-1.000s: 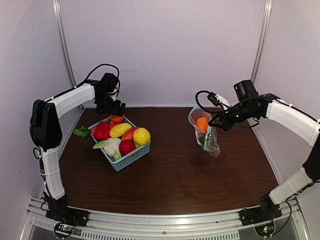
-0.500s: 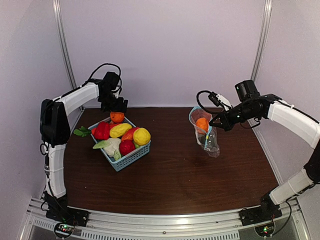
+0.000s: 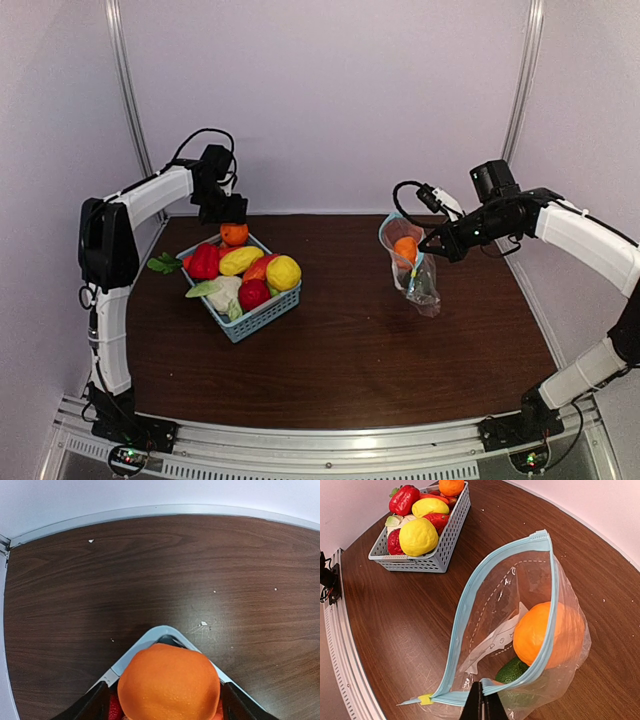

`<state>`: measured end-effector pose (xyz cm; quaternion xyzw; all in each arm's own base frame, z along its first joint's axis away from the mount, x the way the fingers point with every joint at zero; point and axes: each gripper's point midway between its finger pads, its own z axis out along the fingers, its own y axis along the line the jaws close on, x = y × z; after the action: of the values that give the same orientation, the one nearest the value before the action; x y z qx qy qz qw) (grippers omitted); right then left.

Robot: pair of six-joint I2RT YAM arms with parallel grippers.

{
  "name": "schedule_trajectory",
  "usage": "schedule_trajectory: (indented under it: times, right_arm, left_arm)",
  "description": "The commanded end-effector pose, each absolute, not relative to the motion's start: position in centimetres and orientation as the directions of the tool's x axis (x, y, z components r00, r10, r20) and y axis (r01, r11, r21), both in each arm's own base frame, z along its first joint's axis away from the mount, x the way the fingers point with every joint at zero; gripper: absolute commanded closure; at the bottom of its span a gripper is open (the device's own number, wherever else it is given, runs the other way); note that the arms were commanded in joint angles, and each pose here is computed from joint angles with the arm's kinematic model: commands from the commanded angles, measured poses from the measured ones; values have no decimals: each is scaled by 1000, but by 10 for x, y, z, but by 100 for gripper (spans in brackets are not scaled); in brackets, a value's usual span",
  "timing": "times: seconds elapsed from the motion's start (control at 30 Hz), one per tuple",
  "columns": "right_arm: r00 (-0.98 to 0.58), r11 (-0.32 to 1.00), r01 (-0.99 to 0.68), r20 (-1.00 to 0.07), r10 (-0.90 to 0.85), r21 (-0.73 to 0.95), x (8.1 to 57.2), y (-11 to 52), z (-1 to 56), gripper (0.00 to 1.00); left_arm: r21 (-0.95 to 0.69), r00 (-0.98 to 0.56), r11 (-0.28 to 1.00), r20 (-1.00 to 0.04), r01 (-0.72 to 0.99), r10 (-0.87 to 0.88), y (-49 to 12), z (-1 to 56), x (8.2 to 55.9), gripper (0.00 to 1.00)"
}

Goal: Place the food in the zip-top bag and seal the zipper
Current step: Pick up the fake fruit from the bin, then place the fake fruit in the zipper food storage bag.

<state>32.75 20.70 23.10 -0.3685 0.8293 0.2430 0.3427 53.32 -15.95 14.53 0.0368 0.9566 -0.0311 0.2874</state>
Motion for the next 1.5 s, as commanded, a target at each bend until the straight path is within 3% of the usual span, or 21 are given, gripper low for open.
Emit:
schedule_trajectory:
  times: [0.0,0.23,0.5,0.77,0.97,1.2,1.47]
  right_arm:
    - [-471,614,-780,-758,-450,120,328,205,234,100]
    - [-469,614,-781,-759,-451,119,326,204,234,100]
    - [-465,619,-778,-762,-451,109,325,202,235,100]
    - [-464,622,-776,-762,-451,105,325,201,234,100]
    - [-466,620,-777,-761,-451,108,327,203,235,100]
    - [-476,617,-776,-760,-442,127,329,206,238,100]
    - [-480,613,-778,-761,-436,139,329,207,240,100]
  left_arm:
    - [-72,-852,993,-522,92,41,-164,125,533,21]
    - [-71,-867,993,-497,91,44,-163,116,527,24]
    - [-83,-860,992,-508,95,40,-164,128,525,40]
    - [-128,-797,984,-604,122,21,-167,194,519,43]
    - [-216,-720,944,-693,250,32,-201,257,497,44]
    - [-331,-597,782,-800,528,64,-304,322,438,45]
    - [-488,-579,482,-814,728,51,-418,344,360,45]
